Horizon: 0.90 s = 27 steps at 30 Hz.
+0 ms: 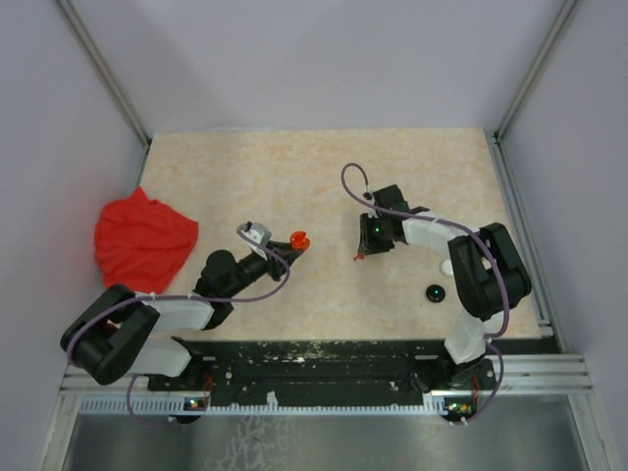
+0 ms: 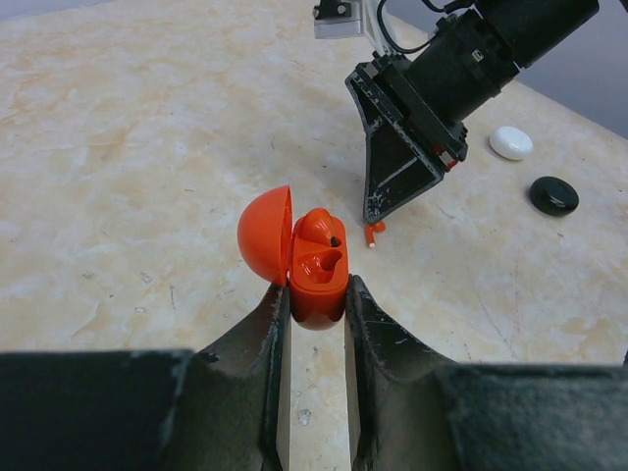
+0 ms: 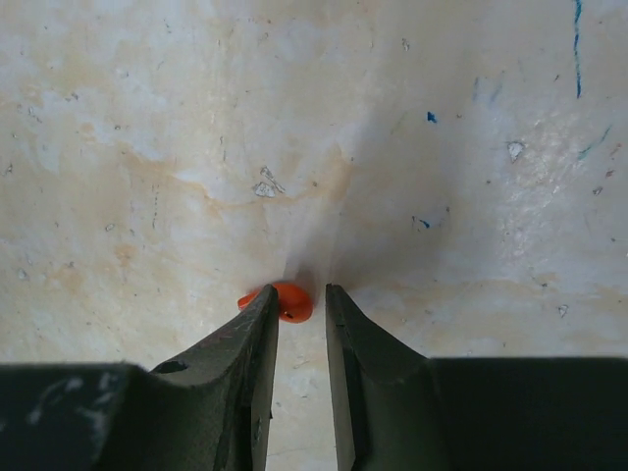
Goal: Insert the wireless bluetooth earbuds into the charging case
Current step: Pick up the earbud from the center of the board.
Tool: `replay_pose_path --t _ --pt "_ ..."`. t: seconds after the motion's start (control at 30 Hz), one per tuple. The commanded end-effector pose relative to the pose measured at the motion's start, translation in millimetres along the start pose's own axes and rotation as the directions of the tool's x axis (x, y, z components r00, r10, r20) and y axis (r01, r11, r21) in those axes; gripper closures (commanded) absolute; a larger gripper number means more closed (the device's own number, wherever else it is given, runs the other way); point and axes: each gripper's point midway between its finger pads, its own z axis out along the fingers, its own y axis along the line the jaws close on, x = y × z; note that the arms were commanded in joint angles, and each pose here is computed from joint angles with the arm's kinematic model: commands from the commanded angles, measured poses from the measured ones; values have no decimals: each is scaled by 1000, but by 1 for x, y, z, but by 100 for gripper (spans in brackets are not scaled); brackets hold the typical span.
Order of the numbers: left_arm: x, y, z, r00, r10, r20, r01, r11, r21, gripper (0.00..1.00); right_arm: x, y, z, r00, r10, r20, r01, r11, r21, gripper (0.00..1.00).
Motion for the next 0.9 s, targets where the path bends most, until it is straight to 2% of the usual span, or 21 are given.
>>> replay_pose_path --t 0.0,0.17,0.33,0.5,0.87 --pt "-17 1 6 999 1 44 -1 1000 -1 99 -12 -2 -13 997 -29 72 26 999 41 76" --pt "-17 0 7 999 -6 44 6 1000 2 99 -23 13 -32 987 -71 143 61 995 74 77" --pt "-17 1 6 999 -11 46 11 1000 0 99 -21 14 -40 984 -3 175 -22 990 138 76" --pt "-17 1 6 999 -15 47 15 1000 0 99 -12 20 -33 984 51 171 -70 992 109 75" --pt "-18 1 3 999 -14 52 14 1000 -5 99 -15 18 -12 985 67 161 -90 987 136 75"
